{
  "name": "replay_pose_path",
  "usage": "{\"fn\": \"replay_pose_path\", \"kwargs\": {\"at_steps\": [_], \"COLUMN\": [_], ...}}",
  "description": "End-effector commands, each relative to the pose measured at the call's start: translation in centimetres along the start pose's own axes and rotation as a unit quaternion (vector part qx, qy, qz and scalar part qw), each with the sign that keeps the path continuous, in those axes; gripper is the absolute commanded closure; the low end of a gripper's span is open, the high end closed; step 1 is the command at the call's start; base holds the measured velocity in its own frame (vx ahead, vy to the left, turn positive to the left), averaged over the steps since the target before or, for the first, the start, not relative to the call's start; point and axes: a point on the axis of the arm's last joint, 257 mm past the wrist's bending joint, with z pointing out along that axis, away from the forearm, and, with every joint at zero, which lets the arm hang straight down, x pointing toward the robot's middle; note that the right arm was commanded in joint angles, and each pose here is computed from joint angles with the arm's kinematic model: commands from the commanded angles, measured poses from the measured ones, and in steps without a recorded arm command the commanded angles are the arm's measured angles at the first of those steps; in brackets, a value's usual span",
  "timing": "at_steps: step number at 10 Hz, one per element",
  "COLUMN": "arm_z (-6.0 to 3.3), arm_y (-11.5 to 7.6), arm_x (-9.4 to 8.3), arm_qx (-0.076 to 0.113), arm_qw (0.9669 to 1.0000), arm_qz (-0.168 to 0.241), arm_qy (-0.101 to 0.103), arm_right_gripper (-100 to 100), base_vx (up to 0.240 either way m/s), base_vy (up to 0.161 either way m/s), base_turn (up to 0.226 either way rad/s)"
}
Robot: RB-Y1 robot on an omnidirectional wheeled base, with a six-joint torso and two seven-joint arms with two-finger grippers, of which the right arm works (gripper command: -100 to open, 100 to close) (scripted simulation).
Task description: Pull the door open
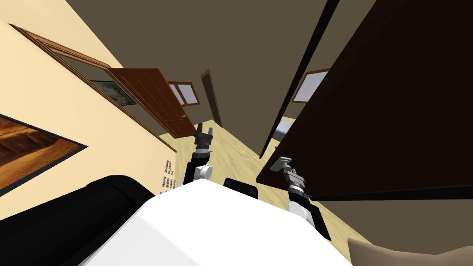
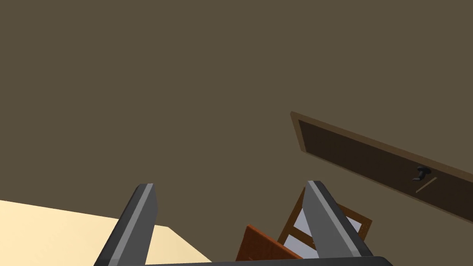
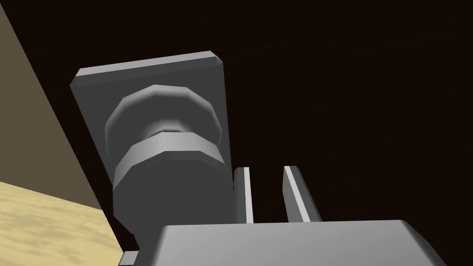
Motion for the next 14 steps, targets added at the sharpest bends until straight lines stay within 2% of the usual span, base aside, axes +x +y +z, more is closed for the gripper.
{"fn": "replay_pose_path", "kwargs": {"at_steps": [1, 2, 3, 8, 9, 11, 14], "arm_z": [0.14, -0.07, -0.07, -0.07, 0.07, 0.21, 0.56], "arm_y": [-0.8, 0.2, 0.2, 0.2, -0.2, -0.9, -2.9], "arm_x": [0.8, 0.1, 0.1, 0.1, 0.0, 0.1, 0.5], "arm_qx": [0.011, 0.001, 0.001, 0.001, 0.007, 0.014, 0.035], "arm_qw": [0.9999, 1.0000, 1.0000, 1.0000, 1.0000, 0.9999, 0.9993], "arm_qz": [0.011, 0.003, 0.003, 0.003, 0.002, 0.002, 0.003], "arm_qy": [0.004, -0.002, -0.002, -0.002, -0.001, 0.002, 0.011], "arm_right_gripper": [-100, -100, 100, 100, -100, -100, -100], "base_vx": [0.042, 0.027, 0.004, -0.003, -0.125, -0.205, -0.248], "base_vy": [0.053, 0.001, -0.020, -0.003, -0.039, -0.059, -0.094], "base_turn": [-0.011, -0.043, 0.016, 0.000, 0.146, 0.146, 0.152]}}
